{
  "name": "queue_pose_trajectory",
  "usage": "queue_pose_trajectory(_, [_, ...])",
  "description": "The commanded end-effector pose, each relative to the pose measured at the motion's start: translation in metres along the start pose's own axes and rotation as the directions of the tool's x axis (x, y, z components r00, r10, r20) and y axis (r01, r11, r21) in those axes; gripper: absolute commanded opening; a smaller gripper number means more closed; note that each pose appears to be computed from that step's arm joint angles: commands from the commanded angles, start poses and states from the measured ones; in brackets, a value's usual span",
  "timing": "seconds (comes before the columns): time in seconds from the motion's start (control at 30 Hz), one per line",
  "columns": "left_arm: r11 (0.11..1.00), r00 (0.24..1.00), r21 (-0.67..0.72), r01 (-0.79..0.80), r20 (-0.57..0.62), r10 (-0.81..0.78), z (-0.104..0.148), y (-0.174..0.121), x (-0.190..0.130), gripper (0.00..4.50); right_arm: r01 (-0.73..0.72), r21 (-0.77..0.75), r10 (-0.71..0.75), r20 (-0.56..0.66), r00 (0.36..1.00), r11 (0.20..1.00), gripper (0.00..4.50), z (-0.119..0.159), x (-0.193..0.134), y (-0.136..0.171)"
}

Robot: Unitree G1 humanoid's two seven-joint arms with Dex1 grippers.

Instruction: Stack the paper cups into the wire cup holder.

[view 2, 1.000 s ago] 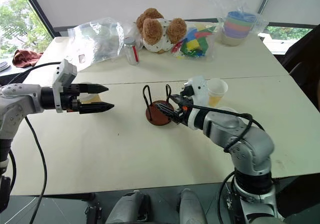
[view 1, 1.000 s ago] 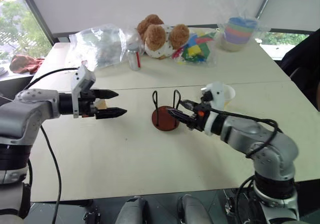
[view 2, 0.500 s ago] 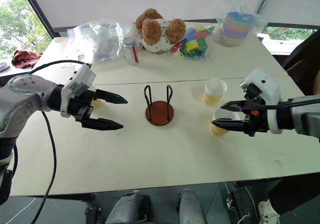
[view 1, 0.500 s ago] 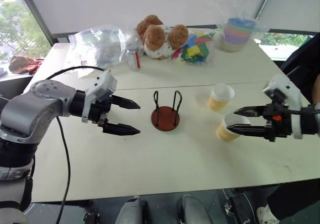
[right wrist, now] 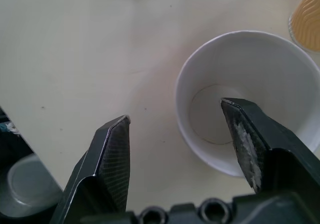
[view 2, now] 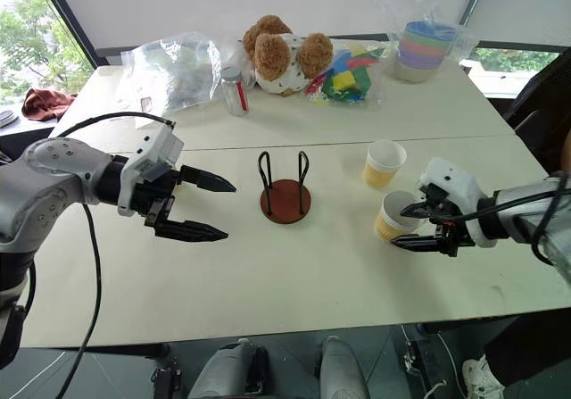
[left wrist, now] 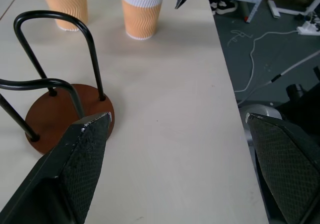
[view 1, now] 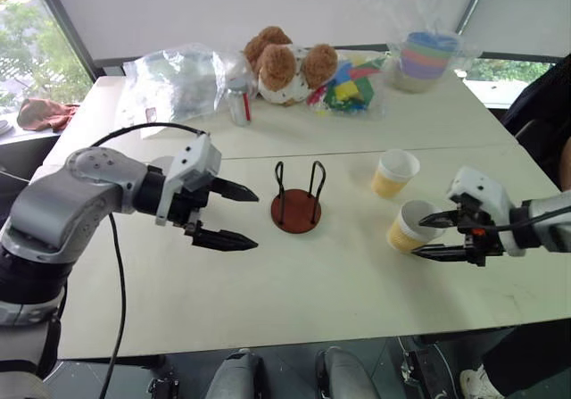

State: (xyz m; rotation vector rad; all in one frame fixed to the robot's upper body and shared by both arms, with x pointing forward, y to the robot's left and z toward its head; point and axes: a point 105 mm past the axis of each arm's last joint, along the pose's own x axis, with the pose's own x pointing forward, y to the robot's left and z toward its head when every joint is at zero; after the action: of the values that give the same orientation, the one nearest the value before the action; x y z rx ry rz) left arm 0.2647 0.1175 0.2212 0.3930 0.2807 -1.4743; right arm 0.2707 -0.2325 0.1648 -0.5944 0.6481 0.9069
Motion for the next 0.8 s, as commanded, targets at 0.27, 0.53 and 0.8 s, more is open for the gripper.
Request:
queue_pose_trajectory(0.27, [0.998, 0.998, 0.016, -0.066, -0.011, 0.066, 0.001, 0.004, -0.010, 4.50, 0.021, -0.067, -0.019, 0.030, 0.999, 0.998, 0.07, 0.010, -0.004, -0.011])
queue_pose_trajectory(0.53, [0.979, 0.978, -0.041, -0.197, -0.081, 0.194, -0.022, 0.026, -0.042, 4.50, 0.171, -0.421, -0.027, 0.326, 0.945, 0.891, 0.07, 0.151, -0.053, -0.031])
queue_pose_trajectory(0.8, [0.973, 0.973, -0.056, -0.225, -0.057, 0.222, -0.023, 0.031, -0.049, 4.50, -0.087, -0.651, 0.311, 0.238, 0.920, 0.754, 0.07, 0.203, -0.019, 0.010])
